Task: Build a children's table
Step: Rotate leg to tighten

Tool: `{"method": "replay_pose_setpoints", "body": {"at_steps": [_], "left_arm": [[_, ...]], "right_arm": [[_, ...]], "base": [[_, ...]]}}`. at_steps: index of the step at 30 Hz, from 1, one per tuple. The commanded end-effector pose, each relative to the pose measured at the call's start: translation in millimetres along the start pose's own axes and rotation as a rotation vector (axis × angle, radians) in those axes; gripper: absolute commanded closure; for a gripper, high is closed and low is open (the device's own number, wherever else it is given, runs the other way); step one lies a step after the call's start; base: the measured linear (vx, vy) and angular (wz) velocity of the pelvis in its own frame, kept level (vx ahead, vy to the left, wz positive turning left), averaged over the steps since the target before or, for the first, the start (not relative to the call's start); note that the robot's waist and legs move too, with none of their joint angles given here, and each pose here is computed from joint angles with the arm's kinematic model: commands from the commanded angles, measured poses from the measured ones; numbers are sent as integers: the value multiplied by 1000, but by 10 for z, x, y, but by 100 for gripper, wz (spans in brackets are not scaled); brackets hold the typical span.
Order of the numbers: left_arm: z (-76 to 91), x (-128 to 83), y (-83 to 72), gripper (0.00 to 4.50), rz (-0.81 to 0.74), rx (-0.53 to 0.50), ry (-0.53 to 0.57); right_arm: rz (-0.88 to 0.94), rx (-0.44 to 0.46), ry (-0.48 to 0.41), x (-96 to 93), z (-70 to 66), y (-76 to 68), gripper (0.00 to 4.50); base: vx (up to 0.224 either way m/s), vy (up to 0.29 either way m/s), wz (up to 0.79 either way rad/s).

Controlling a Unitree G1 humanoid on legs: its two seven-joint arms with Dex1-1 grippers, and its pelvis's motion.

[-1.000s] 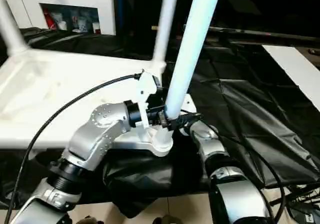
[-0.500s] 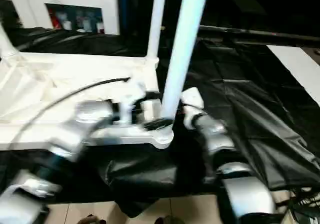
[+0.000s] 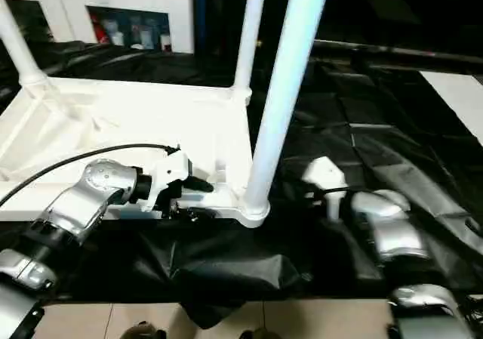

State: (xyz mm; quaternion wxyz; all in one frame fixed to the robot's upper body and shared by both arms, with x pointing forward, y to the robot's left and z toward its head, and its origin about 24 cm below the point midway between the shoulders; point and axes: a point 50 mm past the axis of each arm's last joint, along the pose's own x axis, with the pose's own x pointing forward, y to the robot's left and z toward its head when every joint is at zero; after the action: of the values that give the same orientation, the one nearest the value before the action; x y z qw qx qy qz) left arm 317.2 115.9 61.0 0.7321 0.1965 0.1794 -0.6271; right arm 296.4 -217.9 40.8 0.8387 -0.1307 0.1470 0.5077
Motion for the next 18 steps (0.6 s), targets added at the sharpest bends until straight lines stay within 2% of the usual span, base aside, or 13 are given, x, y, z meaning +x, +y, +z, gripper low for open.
{"method": "replay_pose_setpoints", "body": {"at_steps": [1, 3, 5, 7, 11, 15, 18], "left_arm": [[43, 2, 24, 163, -13, 26, 7], [28, 3, 27, 168, -24, 16, 15], [-12, -6, 31, 196, -37, 12, 48], [-38, -12, 38, 205, -36, 0, 64], [-76, -35, 23, 246, -56, -22, 93], [-85, -40, 20, 259, -62, -42, 93], [-95, -37, 20, 294, -67, -47, 99]], "right_arm": [[26, 11, 0, -43, 34, 1, 137], [39, 13, 0, -75, 61, 7, 137], [56, 12, -6, -108, 108, 20, 137], [64, 13, -8, -121, 134, 33, 137], [76, 15, -11, -125, 171, 57, 137], [93, 29, -18, -115, 198, 73, 137], [112, 50, -27, -106, 217, 94, 137]], "base": [[0, 0, 0], [0, 0, 0], [0, 0, 0], [0, 0, 0], [0, 0, 0], [0, 0, 0], [0, 0, 0]]}}
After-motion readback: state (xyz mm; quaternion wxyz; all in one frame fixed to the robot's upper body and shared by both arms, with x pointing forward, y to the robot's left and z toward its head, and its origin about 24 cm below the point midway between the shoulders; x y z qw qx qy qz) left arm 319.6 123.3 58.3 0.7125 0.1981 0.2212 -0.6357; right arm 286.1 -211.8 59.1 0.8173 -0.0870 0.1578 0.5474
